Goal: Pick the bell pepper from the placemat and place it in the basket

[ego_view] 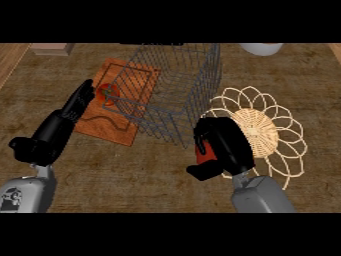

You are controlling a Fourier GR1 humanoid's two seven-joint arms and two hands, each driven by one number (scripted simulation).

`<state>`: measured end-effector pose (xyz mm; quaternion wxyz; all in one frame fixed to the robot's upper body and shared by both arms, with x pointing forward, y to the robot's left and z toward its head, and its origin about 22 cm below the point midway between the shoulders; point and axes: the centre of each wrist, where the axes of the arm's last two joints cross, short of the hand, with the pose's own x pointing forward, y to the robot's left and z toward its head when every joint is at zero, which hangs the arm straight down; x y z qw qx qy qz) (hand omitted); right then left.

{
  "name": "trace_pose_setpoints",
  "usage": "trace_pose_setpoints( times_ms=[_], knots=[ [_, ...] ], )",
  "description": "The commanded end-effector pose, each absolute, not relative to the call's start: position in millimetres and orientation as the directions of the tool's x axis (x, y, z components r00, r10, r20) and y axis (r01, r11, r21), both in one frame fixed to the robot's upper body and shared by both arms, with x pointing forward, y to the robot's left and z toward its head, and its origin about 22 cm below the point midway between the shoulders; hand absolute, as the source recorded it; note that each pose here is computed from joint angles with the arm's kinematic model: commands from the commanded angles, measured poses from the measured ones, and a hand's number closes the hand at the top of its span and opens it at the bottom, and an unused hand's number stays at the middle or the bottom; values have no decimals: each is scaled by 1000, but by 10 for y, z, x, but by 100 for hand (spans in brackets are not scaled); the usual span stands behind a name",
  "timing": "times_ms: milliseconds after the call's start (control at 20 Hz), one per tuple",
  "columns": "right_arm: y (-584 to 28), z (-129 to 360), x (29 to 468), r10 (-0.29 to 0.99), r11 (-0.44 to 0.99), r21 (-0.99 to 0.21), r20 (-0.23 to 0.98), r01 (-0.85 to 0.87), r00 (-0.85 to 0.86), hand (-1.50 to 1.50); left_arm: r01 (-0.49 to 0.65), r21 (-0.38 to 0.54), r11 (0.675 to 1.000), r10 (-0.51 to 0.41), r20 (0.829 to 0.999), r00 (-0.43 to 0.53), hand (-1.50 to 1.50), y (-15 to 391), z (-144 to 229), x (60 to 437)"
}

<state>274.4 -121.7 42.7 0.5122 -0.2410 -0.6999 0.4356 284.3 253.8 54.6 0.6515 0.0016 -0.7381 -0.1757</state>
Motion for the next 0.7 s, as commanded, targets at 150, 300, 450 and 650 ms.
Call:
trace_pose_setpoints(
  times_ms=[150, 300, 450, 650],
  knots=[
    [-686, 981, 2299, 596, 778, -629, 735, 3, -323, 150, 229, 268, 936, -243, 961, -134, 0, 2567, 486, 2838],
    [-490, 1173, 2172, 591, 796, -602, 758, 53, -275, 150, 214, 284, 935, -258, 956, -142, 0, 2642, 522, 2850],
    [-326, 1306, 2089, 622, 781, -612, 740, 127, -255, 150, 223, 270, 937, -245, 960, -136, 0, 2594, 509, 2866],
    [-105, 1565, 2096, 666, 745, -628, 721, 225, -193, 150, 248, 270, 930, -238, 959, -152, 0, 2485, 507, 2865]
  ],
)
